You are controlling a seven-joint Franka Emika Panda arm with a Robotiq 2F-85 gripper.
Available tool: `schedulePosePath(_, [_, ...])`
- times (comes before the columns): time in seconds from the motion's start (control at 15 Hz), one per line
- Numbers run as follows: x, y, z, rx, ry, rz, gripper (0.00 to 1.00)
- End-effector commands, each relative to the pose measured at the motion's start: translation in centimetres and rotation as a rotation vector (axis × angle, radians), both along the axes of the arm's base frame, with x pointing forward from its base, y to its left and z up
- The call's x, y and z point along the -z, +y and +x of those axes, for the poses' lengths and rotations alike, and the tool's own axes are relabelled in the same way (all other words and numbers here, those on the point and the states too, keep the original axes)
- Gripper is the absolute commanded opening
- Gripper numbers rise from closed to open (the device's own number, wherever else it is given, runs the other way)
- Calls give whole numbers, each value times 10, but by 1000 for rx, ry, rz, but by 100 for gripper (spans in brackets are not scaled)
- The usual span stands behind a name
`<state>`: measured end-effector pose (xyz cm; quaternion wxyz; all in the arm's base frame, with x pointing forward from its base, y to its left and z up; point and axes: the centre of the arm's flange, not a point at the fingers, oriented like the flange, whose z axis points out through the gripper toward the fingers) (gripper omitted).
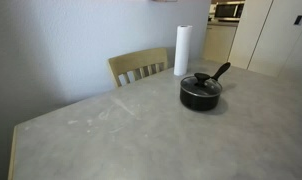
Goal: Uncover the pot
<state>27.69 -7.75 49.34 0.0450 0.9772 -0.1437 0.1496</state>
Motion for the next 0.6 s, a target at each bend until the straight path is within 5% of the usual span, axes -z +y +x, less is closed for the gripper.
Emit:
schedulePosePath(0.0, [5,0,-1,0,12,3,100])
schedulePosePath(0.53, [17,6,58,-165,-21,-28,100])
